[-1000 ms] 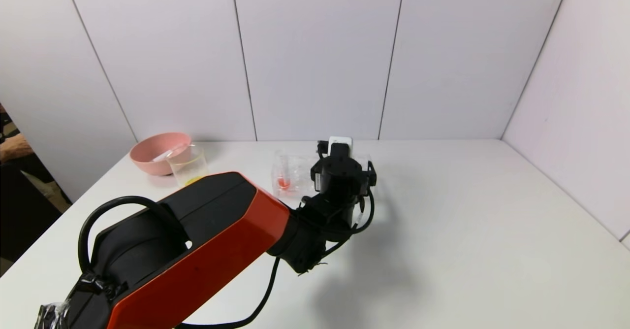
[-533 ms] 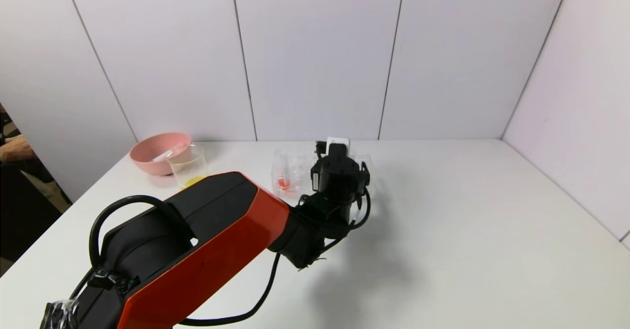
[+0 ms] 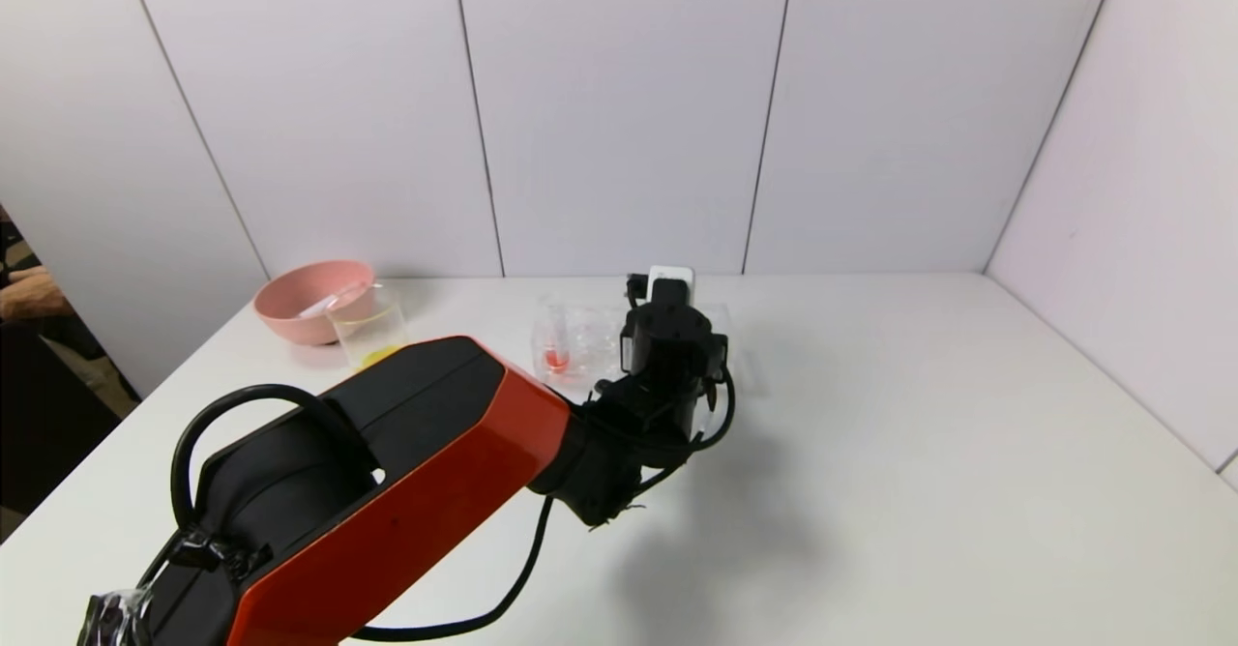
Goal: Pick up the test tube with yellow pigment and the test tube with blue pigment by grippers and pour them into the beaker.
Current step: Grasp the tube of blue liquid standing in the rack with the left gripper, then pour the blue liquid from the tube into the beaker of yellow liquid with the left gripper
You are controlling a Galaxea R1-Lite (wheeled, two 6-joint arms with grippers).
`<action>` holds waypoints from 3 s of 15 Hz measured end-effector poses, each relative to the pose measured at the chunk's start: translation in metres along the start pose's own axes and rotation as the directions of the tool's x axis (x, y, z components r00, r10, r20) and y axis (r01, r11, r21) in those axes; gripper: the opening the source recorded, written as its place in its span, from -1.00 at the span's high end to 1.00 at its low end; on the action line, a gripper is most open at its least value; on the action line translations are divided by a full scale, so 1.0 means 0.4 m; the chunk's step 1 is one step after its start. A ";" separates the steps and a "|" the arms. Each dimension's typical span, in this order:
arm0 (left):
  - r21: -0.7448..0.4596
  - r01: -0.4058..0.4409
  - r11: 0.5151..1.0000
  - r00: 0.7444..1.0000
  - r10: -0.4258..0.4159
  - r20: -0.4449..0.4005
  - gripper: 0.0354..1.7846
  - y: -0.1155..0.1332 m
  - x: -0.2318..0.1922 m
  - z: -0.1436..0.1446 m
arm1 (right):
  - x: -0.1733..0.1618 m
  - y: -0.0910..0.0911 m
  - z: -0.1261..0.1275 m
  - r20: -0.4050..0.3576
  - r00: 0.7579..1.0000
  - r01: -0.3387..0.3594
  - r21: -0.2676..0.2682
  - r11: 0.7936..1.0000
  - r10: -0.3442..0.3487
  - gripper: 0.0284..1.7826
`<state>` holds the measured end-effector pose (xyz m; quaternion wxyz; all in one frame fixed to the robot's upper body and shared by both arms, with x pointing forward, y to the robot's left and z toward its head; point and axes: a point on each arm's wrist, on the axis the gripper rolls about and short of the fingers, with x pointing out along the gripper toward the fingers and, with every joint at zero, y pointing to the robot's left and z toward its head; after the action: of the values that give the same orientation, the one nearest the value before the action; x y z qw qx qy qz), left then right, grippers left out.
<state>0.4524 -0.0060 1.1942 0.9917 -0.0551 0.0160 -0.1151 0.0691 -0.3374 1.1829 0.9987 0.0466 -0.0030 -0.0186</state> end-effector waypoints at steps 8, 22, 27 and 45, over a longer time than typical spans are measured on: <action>0.000 -0.008 1.000 1.000 0.008 -0.001 0.53 0.004 0.002 0.001 | 0.000 0.000 0.000 0.000 1.000 0.000 0.000 1.000 0.000 -0.92; 0.025 0.006 1.000 1.000 -0.007 0.019 0.53 0.001 -0.072 0.208 | 0.000 0.000 0.000 0.000 1.000 0.000 0.000 1.000 0.000 -0.92; 0.033 0.028 0.999 0.998 -0.030 0.047 0.53 -0.001 -0.125 0.308 | 0.000 0.000 0.000 -0.001 1.000 -0.001 0.000 1.000 0.001 -0.92; 0.047 -0.173 0.984 0.984 0.174 -0.039 0.53 0.601 -0.209 0.529 | 0.000 0.000 0.000 0.000 1.000 0.000 0.001 1.000 0.000 -0.92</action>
<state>0.4349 0.2681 1.3790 0.9983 -0.0296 0.0394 -0.0297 0.0691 -0.3374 1.1829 0.9987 0.0469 -0.0030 -0.0184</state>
